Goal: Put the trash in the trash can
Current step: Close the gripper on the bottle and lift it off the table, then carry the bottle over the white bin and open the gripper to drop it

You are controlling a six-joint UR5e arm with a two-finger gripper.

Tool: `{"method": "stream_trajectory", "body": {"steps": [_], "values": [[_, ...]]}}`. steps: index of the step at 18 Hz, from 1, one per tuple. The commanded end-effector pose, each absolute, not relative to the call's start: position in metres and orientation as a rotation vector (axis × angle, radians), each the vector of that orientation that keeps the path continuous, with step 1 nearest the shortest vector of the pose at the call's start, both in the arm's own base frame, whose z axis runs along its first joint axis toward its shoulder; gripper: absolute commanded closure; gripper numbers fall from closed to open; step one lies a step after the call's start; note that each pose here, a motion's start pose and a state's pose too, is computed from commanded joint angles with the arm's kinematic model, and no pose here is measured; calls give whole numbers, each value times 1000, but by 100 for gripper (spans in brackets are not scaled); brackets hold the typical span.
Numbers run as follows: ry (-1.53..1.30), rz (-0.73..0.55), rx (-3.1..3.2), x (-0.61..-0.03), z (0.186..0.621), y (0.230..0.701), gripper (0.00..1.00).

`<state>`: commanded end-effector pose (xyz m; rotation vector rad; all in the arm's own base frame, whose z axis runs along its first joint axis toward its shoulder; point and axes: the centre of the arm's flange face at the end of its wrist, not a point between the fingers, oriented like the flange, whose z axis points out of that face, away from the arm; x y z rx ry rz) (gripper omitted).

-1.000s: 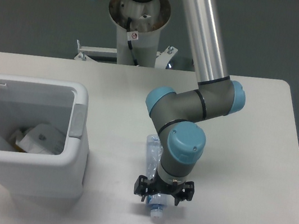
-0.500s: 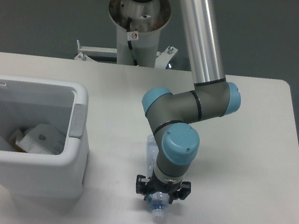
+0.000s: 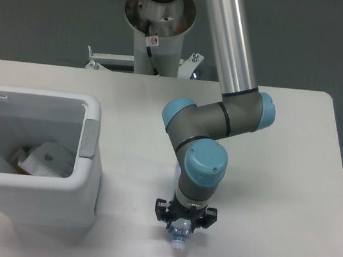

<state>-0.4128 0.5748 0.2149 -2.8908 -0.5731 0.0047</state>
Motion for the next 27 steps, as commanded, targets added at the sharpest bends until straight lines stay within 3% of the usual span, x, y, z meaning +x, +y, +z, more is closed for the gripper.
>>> {"method": "stream_trajectory", "body": {"steps": [3,5,10,17,24,27], "values": [[-548,48,-2800,-417,269,577,40],[-551,6,-2652,-426,317,582,40],[-643,-90,-2275,-450,476,581,40],[-597,-106,-2072,-392,605,564,40],[-447,-199,-2088,-289,627,603,40],[-385,-255,-2126,-245,613,622,40]]}}
